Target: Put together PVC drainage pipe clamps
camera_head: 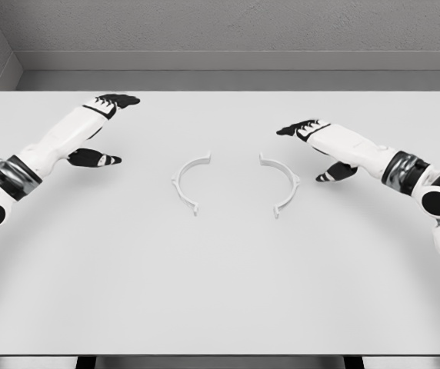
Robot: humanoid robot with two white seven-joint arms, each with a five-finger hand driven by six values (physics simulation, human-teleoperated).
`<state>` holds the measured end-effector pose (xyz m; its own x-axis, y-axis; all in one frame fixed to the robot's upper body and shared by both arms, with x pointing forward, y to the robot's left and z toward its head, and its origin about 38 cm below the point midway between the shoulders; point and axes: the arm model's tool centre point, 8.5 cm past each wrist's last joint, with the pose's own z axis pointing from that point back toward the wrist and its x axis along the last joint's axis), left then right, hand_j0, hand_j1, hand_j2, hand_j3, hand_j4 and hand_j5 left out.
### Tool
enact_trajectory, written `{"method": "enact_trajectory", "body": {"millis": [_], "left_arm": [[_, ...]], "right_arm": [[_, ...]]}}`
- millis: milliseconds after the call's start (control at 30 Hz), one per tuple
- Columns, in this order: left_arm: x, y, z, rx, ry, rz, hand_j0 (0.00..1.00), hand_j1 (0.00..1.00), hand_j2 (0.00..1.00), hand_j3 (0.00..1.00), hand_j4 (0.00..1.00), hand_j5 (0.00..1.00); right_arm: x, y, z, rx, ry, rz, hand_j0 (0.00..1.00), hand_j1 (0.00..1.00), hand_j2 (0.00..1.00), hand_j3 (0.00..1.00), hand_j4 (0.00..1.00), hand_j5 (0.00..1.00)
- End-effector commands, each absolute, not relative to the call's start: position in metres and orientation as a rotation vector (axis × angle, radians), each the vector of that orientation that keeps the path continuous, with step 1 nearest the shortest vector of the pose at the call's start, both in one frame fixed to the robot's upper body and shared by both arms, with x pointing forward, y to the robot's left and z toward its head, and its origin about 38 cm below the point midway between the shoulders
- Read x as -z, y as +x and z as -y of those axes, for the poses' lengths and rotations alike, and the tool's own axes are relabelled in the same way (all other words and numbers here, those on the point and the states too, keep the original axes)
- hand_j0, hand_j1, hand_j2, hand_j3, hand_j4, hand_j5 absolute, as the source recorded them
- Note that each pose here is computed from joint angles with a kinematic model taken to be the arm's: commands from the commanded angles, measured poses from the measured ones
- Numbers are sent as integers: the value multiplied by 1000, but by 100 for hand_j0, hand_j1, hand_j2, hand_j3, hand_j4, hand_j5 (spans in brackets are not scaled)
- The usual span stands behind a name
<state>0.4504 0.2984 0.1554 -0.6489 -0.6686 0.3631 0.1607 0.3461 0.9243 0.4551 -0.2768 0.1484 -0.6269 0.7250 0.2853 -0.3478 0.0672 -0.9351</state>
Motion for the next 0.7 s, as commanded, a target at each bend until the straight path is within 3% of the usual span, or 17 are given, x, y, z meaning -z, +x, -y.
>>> {"method": "enact_trajectory", "body": {"millis": [0, 267, 667], "left_arm": [[-157, 448, -283, 1402, 412, 1885, 100, 100, 100, 100, 100, 100], [-138, 448, -280, 1398, 383, 1844, 100, 100, 100, 100, 100, 100], [-128, 447, -242, 1382, 300, 1887, 100, 100, 100, 100, 100, 100]], "right_arm": [[-143, 456, 277, -1665, -376, 1532, 100, 100, 100, 100, 100, 100], [-140, 457, 271, -1659, -360, 1536, 100, 100, 100, 100, 100, 100], [-139, 462, 262, -1651, -342, 1548, 100, 100, 100, 100, 100, 100]]}}
